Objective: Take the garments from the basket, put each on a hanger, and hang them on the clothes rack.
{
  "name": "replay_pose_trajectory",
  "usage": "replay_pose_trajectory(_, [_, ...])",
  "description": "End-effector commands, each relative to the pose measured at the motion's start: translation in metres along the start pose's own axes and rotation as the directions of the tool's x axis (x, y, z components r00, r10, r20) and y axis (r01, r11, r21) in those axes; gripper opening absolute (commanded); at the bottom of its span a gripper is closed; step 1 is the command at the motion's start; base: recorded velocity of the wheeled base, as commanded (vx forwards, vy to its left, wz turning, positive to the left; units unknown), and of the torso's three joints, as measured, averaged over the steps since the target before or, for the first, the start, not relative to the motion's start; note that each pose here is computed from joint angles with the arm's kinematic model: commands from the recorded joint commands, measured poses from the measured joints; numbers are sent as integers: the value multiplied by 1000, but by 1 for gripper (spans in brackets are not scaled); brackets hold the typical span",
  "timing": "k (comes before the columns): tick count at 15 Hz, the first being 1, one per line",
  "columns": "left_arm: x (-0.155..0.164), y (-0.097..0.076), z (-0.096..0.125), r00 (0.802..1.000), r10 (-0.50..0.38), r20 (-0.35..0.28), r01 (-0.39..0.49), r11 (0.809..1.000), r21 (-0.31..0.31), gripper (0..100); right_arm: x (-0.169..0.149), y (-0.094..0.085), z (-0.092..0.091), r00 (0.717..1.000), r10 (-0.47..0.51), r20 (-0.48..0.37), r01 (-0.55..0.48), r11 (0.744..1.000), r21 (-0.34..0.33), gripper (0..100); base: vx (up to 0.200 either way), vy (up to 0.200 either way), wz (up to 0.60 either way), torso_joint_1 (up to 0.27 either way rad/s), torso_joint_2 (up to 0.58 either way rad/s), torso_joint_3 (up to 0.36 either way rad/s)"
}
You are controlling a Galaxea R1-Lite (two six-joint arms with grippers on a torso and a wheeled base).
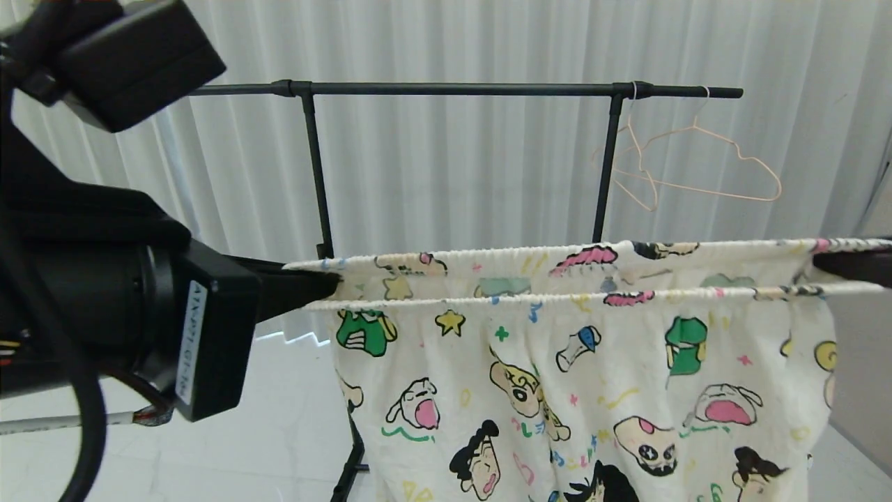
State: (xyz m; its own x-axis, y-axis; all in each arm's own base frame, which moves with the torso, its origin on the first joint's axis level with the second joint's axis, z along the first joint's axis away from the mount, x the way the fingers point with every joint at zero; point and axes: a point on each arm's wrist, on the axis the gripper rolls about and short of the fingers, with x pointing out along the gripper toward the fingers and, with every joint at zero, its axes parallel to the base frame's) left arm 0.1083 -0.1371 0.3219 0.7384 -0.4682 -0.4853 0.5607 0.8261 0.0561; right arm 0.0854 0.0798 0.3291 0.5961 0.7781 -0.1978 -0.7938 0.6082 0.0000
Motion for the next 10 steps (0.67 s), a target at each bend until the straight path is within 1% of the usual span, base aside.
replay_pose_trajectory(1, [-19, 1, -5, 999, -38, 19, 38, 999, -16, 0, 54, -23, 1, 998, -68, 8, 68, 998, 11, 0, 0, 0, 0, 0, 0, 0])
replay_pose_trajectory(2, [-22, -1, -8, 999, -53, 3, 53, 999, -11, 0, 68, -27, 5, 997, -68, 39, 68, 998, 3, 0, 0, 0, 0, 0, 0, 0])
replay_pose_trajectory(3, [-24, -2, -9, 998, -62, 2, 62, 998, -13, 0, 74, -28, 6, 996, -67, 54, 68, 998, -3, 0, 0, 0, 0, 0, 0, 0])
replay_pose_trajectory(5, [-28, -9, -9, 994, -107, 9, 107, 994, -1, 0, 97, -33, 13, 996, -60, 66, 62, 998, -18, 0, 0, 0, 0, 0, 0, 0])
replay_pose_trajectory(6, [-31, -12, -9, 991, -134, 16, 134, 991, 7, 0, 106, -36, 17, 996, -59, 69, 60, 998, -20, 0, 0, 0, 0, 0, 0, 0])
replay_pose_trajectory(8, [-42, -19, -11, 977, -209, 32, 207, 977, 41, 0, 122, -37, 25, 993, -49, 105, 53, 998, -32, 0, 0, 0, 0, 0, 0, 0])
replay_pose_trajectory(10, [-46, -22, -12, 971, -238, 35, 236, 970, 55, 0, 130, -36, 29, 992, -39, 117, 44, 998, -45, 0, 0, 0, 0, 0, 0, 0])
